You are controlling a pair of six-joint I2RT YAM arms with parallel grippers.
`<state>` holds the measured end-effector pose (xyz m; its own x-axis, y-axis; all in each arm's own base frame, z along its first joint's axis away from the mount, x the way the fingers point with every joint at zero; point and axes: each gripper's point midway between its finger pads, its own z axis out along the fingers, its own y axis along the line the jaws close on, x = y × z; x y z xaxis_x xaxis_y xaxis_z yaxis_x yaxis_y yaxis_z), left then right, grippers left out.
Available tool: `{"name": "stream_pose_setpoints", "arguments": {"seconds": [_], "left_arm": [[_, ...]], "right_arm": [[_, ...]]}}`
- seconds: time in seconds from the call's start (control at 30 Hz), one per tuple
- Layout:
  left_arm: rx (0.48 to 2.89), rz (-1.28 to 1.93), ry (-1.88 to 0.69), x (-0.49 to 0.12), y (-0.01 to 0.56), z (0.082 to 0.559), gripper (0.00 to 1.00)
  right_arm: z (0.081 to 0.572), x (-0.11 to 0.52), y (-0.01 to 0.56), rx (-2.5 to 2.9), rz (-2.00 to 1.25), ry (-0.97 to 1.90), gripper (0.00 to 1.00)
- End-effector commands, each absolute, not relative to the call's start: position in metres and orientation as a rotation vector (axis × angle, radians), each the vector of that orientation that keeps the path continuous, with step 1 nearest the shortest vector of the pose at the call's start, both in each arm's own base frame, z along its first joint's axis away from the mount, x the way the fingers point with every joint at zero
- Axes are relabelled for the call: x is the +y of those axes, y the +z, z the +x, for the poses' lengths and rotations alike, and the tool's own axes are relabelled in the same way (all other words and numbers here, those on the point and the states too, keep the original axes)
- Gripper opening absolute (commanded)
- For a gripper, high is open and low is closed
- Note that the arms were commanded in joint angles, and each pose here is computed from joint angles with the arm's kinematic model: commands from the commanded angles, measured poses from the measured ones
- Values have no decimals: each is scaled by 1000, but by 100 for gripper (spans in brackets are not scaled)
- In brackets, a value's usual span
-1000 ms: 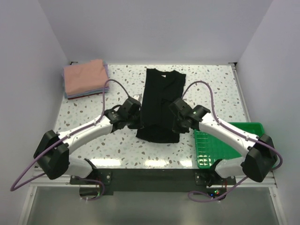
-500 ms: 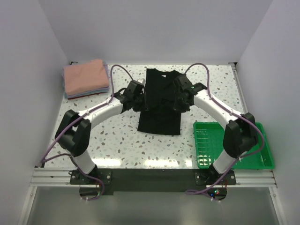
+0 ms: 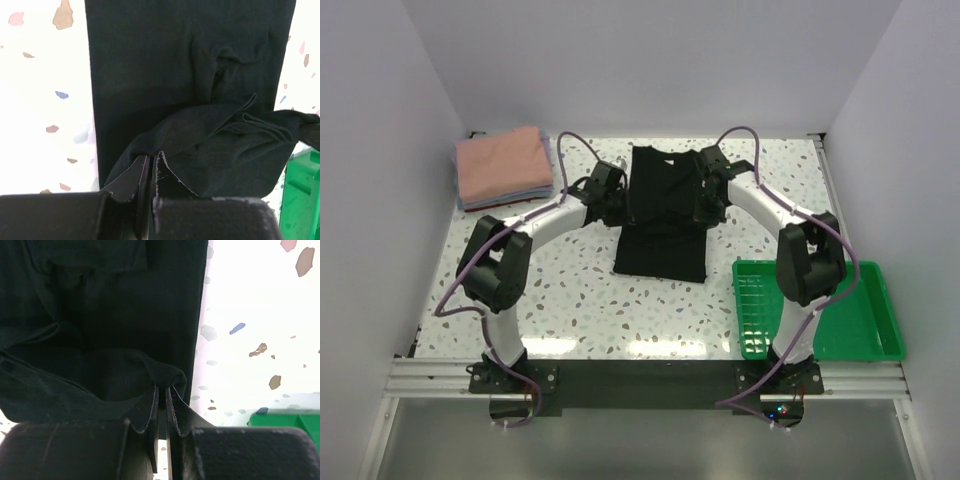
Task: Fold and stack the t-shirts
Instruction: Fold the tshirt
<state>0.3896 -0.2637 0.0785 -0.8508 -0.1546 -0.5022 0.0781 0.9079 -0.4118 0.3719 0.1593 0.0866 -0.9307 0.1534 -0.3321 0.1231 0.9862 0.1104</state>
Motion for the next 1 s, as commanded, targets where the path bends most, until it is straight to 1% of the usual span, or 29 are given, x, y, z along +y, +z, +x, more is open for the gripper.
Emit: {"name": "stream_pose_setpoints", "arguments": {"seconds": [0.0,0.4,0.67,0.7,0.73,0.77,0.8,0.83,0.87,0.9,0.97], "left_arm": [[2439,-17,-641,-274,94,415,0],[2408,-34,-683,-275,89,443,0],[2428,-81,-657,-266,81,447,0],[2423,-84,-654,-266,82,448,21],[2412,-88,-652,-266,84,450,36],[2394,-99,-635,-263,90,453,49],[2379,-110,-623,-261,95,454,71],[2341,-127,-600,-256,108,458,77],[2323,-135,-591,-254,114,460,81],[2307,-138,-580,-251,119,459,84],[2261,-135,-574,-246,136,457,85]], "right_arm": [[385,167,99,2751,161,173,0],[394,157,96,2750,161,104,0],[402,153,88,2757,162,87,0],[403,154,88,2757,162,101,0],[404,155,85,2764,159,102,0],[408,155,88,2755,159,105,10],[410,157,90,2755,150,107,21],[411,156,93,2758,141,105,29],[417,159,104,2732,129,118,37],[419,159,110,2717,123,122,41],[425,161,129,2670,113,140,48]]}}
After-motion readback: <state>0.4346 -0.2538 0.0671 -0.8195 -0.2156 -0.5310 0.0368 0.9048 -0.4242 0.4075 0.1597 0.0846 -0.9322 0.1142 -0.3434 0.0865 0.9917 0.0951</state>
